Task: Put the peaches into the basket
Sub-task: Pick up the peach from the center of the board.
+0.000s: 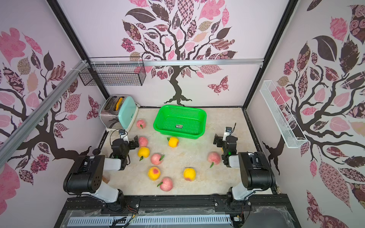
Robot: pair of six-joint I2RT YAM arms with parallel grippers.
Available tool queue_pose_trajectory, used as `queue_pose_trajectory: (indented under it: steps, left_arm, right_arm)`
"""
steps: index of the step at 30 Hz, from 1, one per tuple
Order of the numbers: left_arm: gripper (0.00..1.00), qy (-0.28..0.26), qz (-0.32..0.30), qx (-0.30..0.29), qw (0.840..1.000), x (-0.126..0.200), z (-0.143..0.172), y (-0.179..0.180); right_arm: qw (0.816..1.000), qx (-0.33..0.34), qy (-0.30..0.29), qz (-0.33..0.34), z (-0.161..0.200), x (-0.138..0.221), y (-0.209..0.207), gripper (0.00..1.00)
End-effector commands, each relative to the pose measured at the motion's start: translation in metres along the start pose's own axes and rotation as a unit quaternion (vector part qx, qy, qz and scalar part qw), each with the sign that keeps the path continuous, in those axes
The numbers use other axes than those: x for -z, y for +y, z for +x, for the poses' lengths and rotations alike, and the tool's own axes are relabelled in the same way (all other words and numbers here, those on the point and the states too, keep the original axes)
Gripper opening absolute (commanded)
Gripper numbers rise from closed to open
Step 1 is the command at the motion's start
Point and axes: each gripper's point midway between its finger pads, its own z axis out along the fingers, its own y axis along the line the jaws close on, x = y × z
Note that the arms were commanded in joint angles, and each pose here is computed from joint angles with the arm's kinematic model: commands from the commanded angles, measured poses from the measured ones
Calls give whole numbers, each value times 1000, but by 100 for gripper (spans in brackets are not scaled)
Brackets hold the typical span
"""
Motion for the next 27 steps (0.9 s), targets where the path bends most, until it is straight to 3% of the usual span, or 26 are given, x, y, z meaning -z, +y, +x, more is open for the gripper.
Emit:
queue_pose_trajectory:
  steps: [1, 27]
  left_arm:
    - [98, -14, 2, -4, 1000, -1, -10, -1]
    - [98, -13, 4, -4, 1000, -2, -10, -1]
  right_arm:
    - [1000, 4, -14, 5, -12, -1, 0, 100]
    - [1000, 4, -12, 5, -11, -2, 0, 100]
